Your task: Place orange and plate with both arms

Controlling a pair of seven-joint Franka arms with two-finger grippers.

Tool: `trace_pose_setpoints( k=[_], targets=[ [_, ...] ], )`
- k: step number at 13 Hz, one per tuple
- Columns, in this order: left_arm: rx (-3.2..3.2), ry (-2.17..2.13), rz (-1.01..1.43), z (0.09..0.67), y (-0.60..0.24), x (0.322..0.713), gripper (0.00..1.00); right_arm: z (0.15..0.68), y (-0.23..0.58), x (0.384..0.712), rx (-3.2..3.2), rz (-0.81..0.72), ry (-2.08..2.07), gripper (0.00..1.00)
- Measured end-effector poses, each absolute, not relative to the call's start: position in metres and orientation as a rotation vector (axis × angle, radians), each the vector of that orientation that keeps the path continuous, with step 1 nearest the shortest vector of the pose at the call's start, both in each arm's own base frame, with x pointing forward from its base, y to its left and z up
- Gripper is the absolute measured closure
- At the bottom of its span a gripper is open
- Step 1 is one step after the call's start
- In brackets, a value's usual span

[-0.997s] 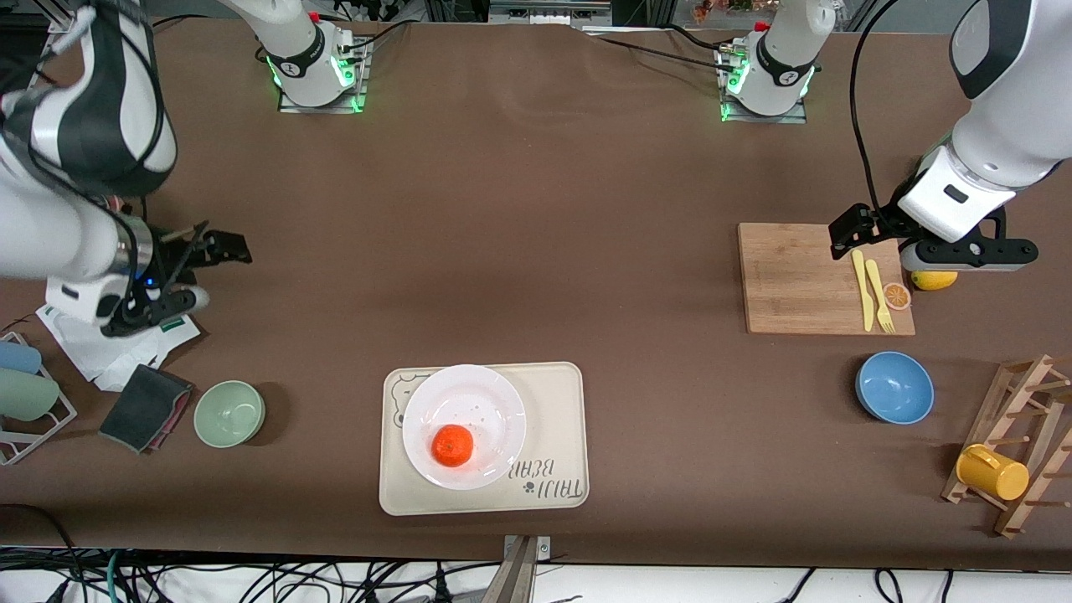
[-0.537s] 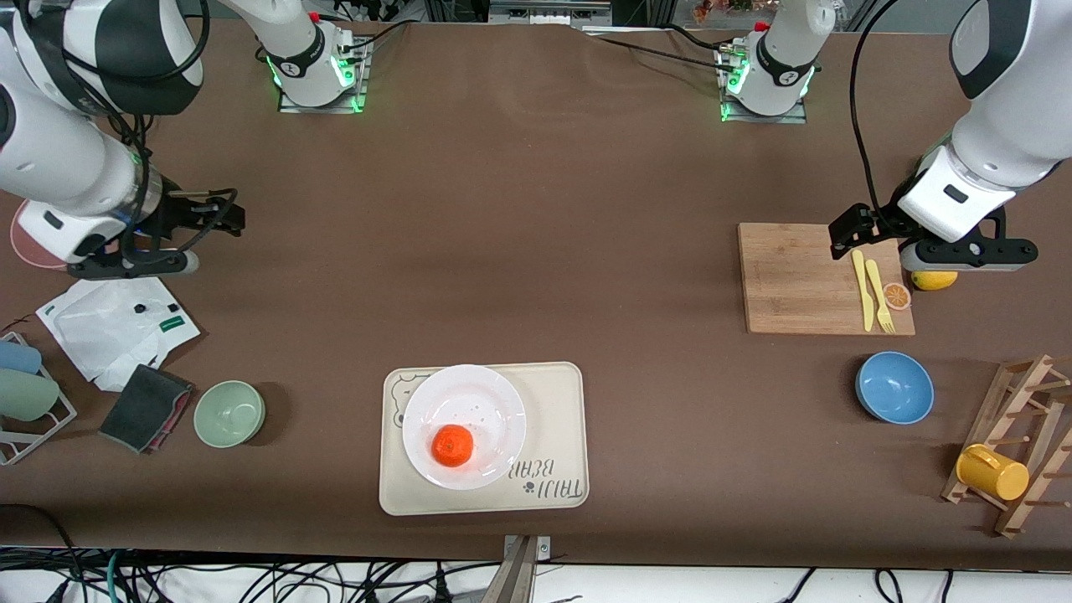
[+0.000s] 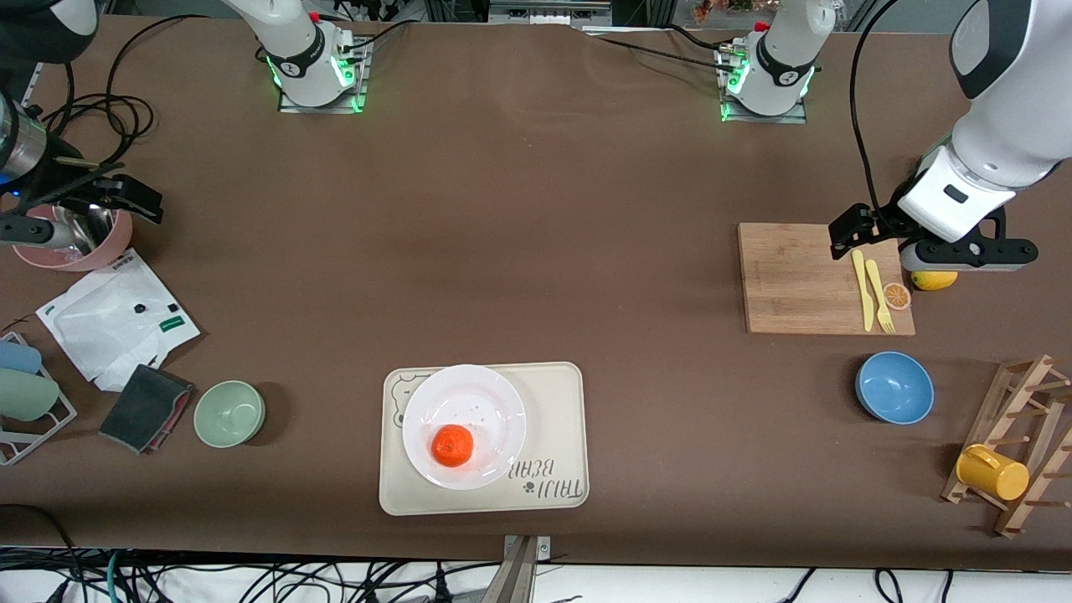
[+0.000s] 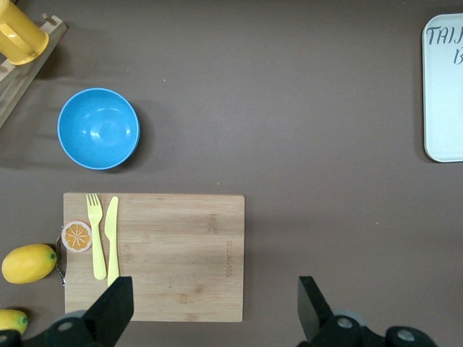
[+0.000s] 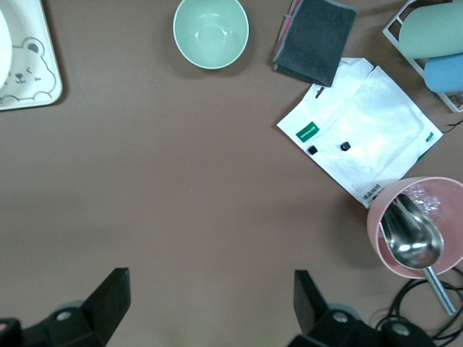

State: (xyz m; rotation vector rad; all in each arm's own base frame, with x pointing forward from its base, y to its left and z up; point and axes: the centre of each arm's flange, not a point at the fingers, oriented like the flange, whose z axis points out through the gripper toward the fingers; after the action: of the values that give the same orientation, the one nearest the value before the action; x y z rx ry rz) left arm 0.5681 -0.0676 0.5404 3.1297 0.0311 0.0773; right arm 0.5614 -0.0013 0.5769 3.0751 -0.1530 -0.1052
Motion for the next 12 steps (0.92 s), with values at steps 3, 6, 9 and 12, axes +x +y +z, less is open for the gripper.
trace_pose_setpoints(
  k=[3,6,9,12],
  targets=[
    [3.13,0.031,0.077,0.54,-0.068,0.568,0.0,0.583,-0.02,0.558,3.137,-0.094,-0.241,0.0],
    [3.13,0.031,0.077,0.54,-0.068,0.568,0.0,0.584,-0.01,0.558,3.14,-0.094,-0.213,0.0],
    [3.13,0.031,0.077,0.54,-0.068,0.568,0.0,0.584,-0.004,0.559,3.141,-0.092,-0.199,0.0],
    [3.13,0.03,0.077,0.54,-0.068,0.568,0.0,0.587,0.003,0.559,3.142,-0.083,-0.177,0.0]
  ],
)
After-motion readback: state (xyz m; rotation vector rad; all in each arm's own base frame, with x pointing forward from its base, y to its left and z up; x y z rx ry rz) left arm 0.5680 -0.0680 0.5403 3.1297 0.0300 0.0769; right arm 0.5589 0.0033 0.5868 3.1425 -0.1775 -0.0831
